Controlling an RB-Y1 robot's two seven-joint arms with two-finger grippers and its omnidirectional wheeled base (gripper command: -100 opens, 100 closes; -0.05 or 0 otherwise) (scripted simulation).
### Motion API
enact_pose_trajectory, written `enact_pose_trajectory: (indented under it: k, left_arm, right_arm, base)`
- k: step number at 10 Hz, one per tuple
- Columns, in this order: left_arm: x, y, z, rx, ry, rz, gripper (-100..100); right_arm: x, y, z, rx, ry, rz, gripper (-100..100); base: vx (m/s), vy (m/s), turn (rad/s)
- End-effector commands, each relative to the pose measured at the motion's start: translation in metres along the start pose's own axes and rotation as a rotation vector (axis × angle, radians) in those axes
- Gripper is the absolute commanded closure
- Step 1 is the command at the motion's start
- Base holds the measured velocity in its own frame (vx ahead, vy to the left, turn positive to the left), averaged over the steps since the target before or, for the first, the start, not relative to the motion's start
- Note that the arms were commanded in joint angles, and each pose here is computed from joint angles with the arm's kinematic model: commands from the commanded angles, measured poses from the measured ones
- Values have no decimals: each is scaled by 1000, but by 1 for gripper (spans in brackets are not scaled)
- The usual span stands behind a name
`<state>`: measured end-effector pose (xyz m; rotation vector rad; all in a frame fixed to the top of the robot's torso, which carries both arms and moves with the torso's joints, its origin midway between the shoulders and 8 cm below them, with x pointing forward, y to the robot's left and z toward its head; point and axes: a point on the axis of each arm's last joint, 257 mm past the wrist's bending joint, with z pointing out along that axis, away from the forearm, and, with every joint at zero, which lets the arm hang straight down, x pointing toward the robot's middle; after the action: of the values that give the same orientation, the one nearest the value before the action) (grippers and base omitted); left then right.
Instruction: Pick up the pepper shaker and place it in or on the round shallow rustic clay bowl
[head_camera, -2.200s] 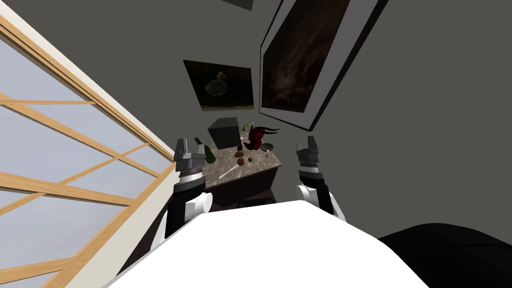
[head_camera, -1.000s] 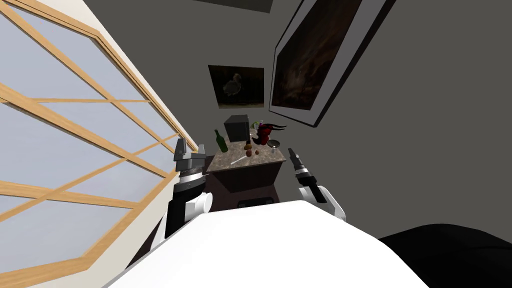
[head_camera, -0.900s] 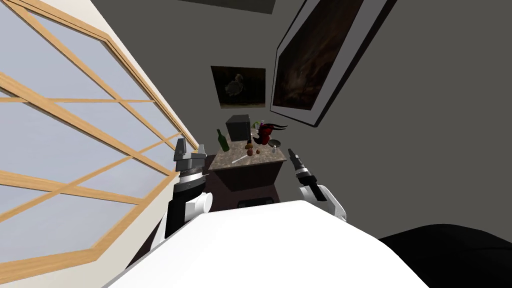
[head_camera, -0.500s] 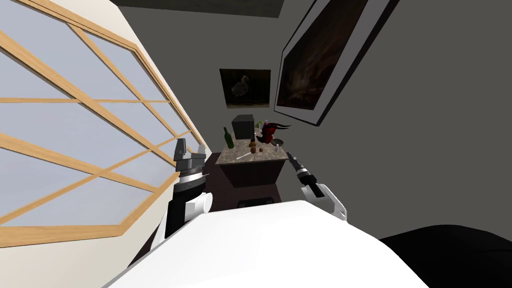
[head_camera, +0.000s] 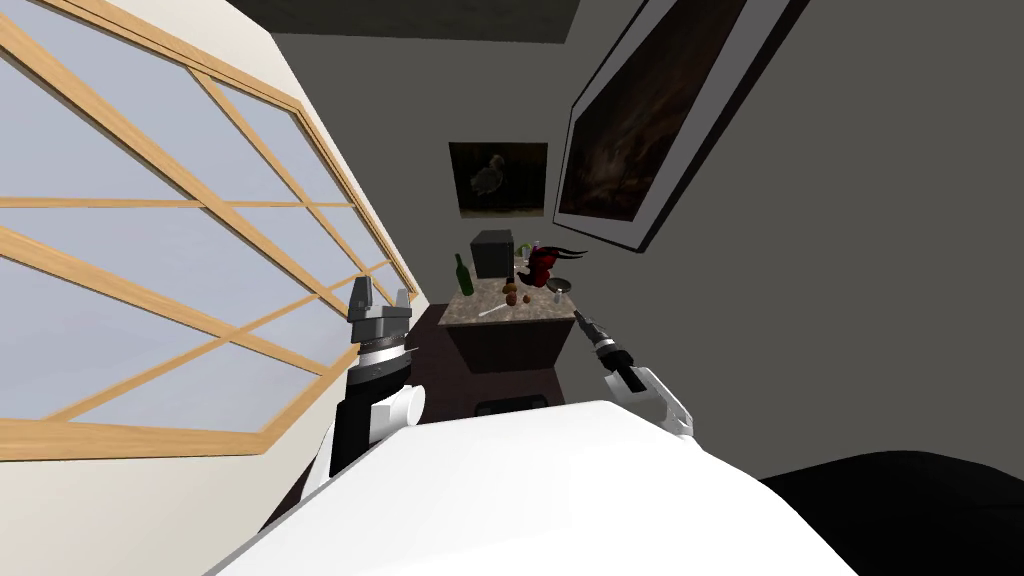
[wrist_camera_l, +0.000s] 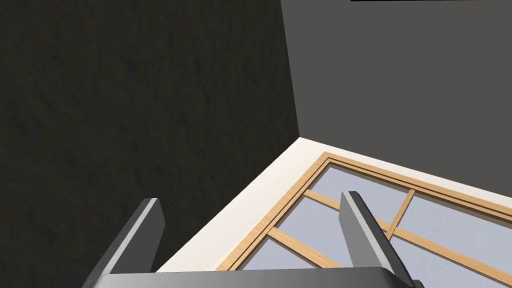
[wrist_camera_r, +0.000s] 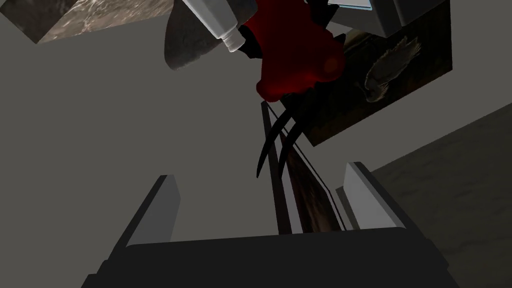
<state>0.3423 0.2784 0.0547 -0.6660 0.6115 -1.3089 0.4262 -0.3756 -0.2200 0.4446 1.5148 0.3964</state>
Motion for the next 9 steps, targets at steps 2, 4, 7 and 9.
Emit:
enact_pose_trajectory:
  k: [2, 4, 7, 9]
  left_arm:
    - [0, 0, 0, 0, 0, 0, 0]
    - [0, 0, 0, 0, 0, 0, 0]
    - [0, 0, 0, 0, 0, 0, 0]
    - [0, 0, 0, 0, 0, 0, 0]
  right_arm:
    - [7, -31, 3, 53, 43, -110, -100]
    - [11, -52, 6, 86, 70, -190, -100]
    - [13, -78, 11, 123, 101, -298, -100]
    - [13, -92, 14, 141, 118, -360, -100]
  base:
    - [13, 34, 89]
    - [58, 39, 60]
    - [94, 49, 41]
    - [139, 53, 25]
